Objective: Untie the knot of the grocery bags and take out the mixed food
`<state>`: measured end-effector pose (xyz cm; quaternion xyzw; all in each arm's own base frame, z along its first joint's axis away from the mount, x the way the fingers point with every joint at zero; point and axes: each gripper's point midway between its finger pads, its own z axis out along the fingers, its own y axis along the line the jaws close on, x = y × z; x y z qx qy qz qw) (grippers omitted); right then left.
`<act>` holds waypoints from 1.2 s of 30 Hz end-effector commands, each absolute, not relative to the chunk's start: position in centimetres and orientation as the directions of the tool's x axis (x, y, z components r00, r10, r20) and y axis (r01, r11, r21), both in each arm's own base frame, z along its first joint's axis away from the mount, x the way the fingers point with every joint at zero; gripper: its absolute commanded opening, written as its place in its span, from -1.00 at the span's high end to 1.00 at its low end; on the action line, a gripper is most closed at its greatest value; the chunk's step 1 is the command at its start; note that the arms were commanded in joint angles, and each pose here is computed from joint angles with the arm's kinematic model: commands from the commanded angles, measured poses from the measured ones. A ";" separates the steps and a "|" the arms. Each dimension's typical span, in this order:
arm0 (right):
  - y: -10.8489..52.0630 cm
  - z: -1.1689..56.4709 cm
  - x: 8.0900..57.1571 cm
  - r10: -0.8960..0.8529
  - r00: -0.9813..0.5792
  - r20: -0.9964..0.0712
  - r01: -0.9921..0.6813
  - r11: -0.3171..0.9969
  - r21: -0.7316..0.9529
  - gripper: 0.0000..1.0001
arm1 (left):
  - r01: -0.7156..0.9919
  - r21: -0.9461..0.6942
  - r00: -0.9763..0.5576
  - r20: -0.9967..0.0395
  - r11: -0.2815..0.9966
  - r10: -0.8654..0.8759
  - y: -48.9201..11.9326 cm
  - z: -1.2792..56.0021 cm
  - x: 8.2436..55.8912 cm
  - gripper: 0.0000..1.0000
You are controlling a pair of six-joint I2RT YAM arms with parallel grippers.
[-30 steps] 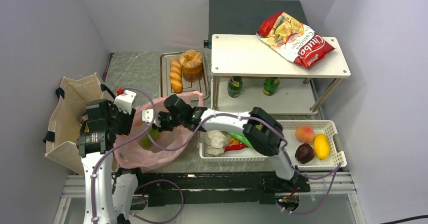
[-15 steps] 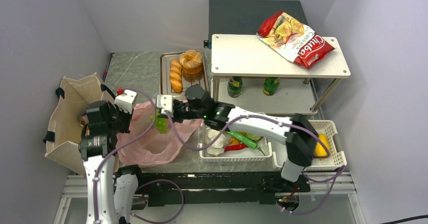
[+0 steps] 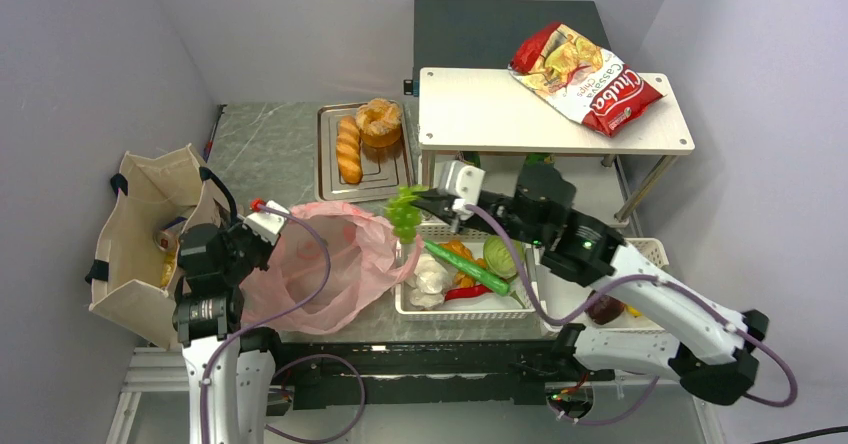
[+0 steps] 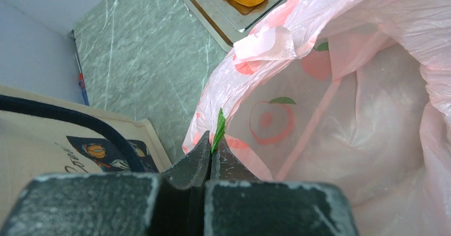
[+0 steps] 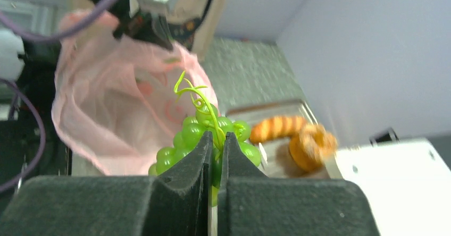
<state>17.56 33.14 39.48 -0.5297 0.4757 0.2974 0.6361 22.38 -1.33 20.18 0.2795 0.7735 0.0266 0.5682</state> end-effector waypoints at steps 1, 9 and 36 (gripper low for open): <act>25.7 34.4 18.5 -0.414 0.242 -0.878 -0.852 0.343 -0.396 1.00 | 0.385 0.390 -0.163 -0.863 0.837 0.477 -0.8 21.9 24.3 1.00; 11.0 26.1 17.8 -0.772 -0.025 -0.636 -0.746 0.438 -0.502 1.00 | 0.390 0.351 -0.179 -0.878 0.851 0.444 -0.7 22.6 26.1 1.00; -0.5 15.9 16.0 -0.896 -0.415 -0.161 -0.672 0.421 -0.609 -0.75 | -0.062 0.254 -0.047 -0.967 0.965 0.251 5.5 43.9 46.4 1.00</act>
